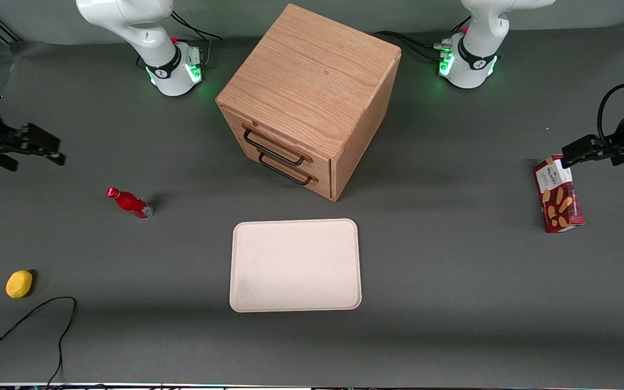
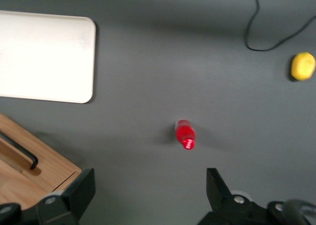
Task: Open upper drawer
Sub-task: 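Move the right gripper to the upper drawer's black handle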
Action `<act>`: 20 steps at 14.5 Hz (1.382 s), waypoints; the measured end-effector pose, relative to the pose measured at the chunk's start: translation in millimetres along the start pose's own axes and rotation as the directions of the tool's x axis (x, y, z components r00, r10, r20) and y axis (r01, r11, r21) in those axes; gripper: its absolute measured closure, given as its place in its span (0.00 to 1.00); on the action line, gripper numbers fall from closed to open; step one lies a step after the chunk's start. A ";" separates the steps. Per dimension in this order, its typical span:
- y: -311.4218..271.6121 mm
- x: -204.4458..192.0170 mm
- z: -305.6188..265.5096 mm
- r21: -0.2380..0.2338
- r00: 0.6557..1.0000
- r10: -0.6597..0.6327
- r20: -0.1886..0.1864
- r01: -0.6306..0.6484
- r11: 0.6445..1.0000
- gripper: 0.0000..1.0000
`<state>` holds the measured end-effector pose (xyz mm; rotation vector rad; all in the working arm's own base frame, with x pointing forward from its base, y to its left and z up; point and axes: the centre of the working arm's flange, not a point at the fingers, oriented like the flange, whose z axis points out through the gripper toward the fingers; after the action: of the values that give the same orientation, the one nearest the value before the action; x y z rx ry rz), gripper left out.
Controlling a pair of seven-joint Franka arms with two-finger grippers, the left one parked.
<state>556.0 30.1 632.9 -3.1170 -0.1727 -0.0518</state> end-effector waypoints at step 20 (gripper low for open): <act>-300.8 0.3 59.6 0.042 0.855 -0.517 0.022 0.516 0.855 0.00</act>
<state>524.9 330.3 578.6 -2.9342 -0.9967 -0.0036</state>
